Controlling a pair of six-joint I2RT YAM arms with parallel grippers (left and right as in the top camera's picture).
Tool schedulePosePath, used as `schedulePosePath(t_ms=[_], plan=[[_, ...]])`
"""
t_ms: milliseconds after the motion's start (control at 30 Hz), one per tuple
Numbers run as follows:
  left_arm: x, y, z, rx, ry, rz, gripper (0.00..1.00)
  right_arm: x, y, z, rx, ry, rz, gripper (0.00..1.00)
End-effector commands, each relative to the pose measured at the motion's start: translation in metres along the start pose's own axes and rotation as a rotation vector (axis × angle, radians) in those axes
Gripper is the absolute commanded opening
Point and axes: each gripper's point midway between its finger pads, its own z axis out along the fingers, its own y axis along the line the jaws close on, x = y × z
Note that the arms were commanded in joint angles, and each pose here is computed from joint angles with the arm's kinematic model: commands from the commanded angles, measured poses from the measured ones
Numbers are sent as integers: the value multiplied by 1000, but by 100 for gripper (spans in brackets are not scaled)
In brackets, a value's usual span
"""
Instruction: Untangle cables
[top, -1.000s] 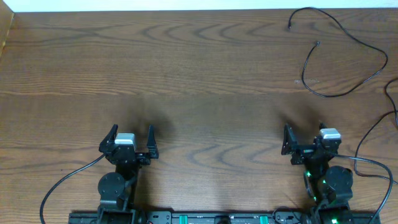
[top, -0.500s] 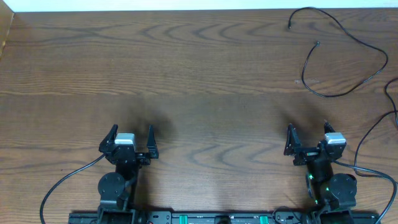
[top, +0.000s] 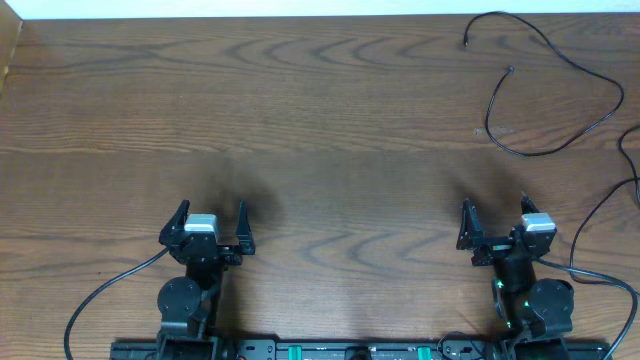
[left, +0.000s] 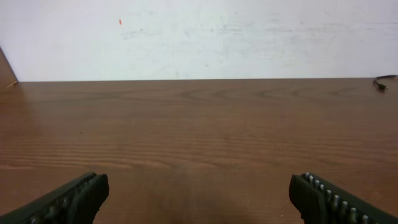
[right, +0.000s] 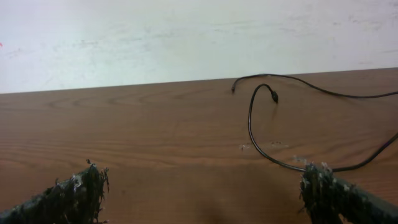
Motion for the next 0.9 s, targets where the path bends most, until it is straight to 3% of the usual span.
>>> schedulePosePath(t_ms=[0, 867], plan=[[17, 6, 1, -34, 51, 9, 98, -1, -2, 0, 12, -4, -14, 99], [17, 6, 1, -34, 51, 9, 98, -1, -6, 0, 28, -6, -13, 99]])
